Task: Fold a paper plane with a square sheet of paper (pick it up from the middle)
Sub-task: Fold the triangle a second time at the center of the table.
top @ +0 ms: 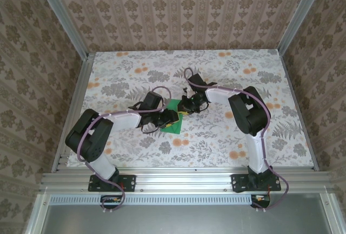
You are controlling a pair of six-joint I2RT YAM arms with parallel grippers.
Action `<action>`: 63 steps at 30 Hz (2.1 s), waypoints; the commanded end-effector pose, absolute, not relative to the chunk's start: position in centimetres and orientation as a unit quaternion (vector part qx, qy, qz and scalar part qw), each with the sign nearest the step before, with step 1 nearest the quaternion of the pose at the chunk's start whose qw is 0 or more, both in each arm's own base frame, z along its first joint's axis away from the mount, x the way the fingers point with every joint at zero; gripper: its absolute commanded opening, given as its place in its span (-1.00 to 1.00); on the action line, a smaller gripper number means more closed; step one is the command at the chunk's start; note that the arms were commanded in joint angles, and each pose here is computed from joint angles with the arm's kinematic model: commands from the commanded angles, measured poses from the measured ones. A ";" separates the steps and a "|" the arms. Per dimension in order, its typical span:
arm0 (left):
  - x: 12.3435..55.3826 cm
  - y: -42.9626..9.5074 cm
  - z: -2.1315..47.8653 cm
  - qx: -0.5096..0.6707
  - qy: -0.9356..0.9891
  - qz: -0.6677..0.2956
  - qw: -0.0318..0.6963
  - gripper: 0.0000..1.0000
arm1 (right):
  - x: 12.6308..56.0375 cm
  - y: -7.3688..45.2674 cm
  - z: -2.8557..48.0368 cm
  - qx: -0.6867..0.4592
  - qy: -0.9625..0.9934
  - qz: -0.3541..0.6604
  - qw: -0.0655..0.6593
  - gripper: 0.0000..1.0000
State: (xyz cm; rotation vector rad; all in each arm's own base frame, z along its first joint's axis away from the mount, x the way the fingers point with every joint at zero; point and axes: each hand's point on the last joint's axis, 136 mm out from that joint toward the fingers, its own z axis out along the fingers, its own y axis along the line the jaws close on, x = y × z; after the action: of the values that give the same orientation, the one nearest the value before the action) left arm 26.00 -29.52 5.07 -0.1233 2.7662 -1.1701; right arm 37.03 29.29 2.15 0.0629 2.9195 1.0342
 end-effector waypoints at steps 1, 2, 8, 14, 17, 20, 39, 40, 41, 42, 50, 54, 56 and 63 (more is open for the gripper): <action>26.7 -30.1 5.8 -0.039 0.912 -0.400 0.076 -0.22 | 37.3 29.6 5.0 0.015 0.928 0.372 0.035 -0.58; 26.7 -30.1 5.7 -0.040 0.913 -0.400 0.076 -0.22 | 37.3 29.5 5.3 0.013 0.926 0.375 0.037 -0.54; 26.7 -30.2 5.5 -0.038 0.911 -0.403 0.077 -0.18 | 36.1 29.3 6.2 -0.002 0.920 0.389 0.032 -0.36; 26.7 -30.1 5.3 -0.036 0.911 -0.403 0.077 -0.10 | 35.1 29.1 6.7 -0.004 0.914 0.405 0.024 -0.31; 26.7 -30.1 5.1 -0.038 0.911 -0.403 0.075 -0.09 | 34.7 28.8 6.4 0.000 0.914 0.405 0.020 -0.29; 26.7 -30.1 4.9 -0.040 0.912 -0.401 0.073 -0.21 | 34.2 28.5 5.7 -0.001 0.917 0.398 0.011 -0.29; 26.5 -29.7 4.5 -0.044 0.916 -0.392 0.070 -0.54 | 32.0 28.3 3.9 -0.024 0.922 0.386 -0.026 -0.35; 26.5 -29.7 4.5 -0.043 0.916 -0.392 0.071 -0.54 | 31.8 28.4 3.8 -0.026 0.922 0.386 -0.028 -0.36; 26.5 -29.6 4.5 -0.044 0.916 -0.392 0.071 -0.55 | 31.7 28.4 3.9 -0.027 0.922 0.386 -0.029 -0.36; 26.5 -29.6 4.5 -0.044 0.916 -0.392 0.071 -0.56 | 31.6 28.3 3.8 -0.026 0.921 0.387 -0.031 -0.37; 26.6 -29.6 4.6 -0.044 0.917 -0.391 0.071 -0.61 | 31.4 28.7 4.1 -0.030 0.917 0.397 -0.029 -0.45; 26.6 -29.7 4.7 -0.044 0.916 -0.391 0.071 -0.60 | 31.5 29.2 4.1 -0.034 0.916 0.399 -0.028 -0.50; 26.7 -29.7 4.7 -0.044 0.916 -0.391 0.071 -0.61 | 31.4 29.3 4.2 -0.035 0.915 0.400 -0.028 -0.52; 26.7 -29.6 4.9 -0.045 0.916 -0.392 0.075 -0.58 | 31.6 29.2 4.0 -0.041 0.919 0.392 -0.023 -0.80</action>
State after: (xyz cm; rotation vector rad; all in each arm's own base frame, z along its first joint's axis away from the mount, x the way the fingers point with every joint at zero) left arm 26.52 -29.88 4.83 -0.1197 2.7454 -1.1834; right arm 31.62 28.95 3.53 -0.0896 2.9401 1.2451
